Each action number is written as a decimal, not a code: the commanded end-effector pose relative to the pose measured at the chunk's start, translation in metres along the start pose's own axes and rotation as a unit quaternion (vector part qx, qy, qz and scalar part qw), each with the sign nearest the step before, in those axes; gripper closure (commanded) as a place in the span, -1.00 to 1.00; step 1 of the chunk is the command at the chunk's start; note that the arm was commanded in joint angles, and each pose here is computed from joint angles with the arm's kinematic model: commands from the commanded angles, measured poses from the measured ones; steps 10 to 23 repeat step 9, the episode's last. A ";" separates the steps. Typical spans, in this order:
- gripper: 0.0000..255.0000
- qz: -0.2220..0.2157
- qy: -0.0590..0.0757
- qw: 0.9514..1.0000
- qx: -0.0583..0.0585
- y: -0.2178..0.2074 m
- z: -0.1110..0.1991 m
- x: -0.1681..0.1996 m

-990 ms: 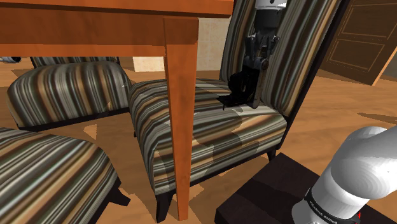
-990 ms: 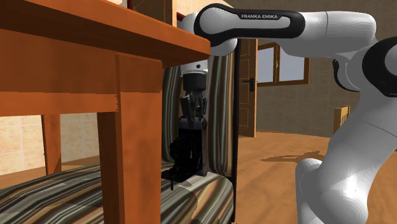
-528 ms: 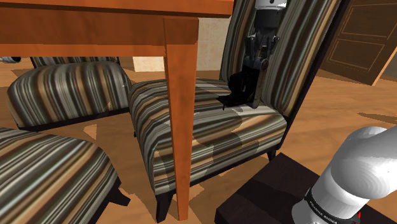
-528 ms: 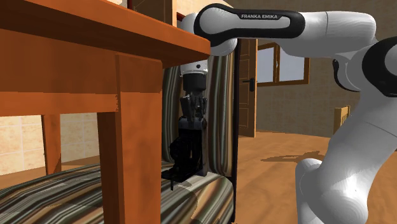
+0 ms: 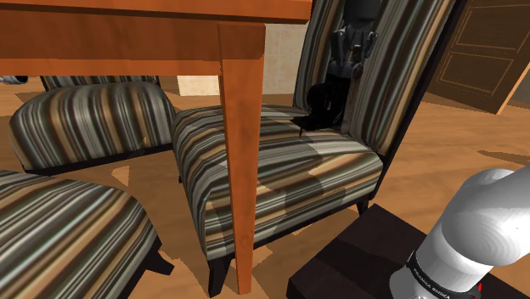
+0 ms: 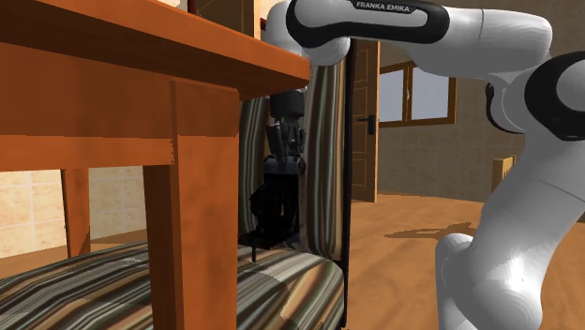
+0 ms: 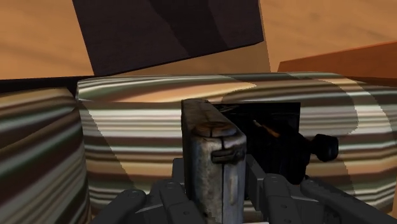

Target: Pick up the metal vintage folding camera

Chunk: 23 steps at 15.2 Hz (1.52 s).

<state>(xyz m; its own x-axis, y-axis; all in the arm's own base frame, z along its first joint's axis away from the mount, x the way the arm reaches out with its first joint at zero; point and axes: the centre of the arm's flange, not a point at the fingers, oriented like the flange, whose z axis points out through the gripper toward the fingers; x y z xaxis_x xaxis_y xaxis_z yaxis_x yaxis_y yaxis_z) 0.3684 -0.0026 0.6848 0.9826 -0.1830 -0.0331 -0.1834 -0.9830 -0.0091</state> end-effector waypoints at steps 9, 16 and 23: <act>1.00 0.000 0.001 1.000 0.000 0.000 -0.043 0.000; 1.00 0.000 0.001 1.000 0.000 0.000 -0.043 0.000; 1.00 0.000 0.001 1.000 0.000 0.000 -0.043 0.000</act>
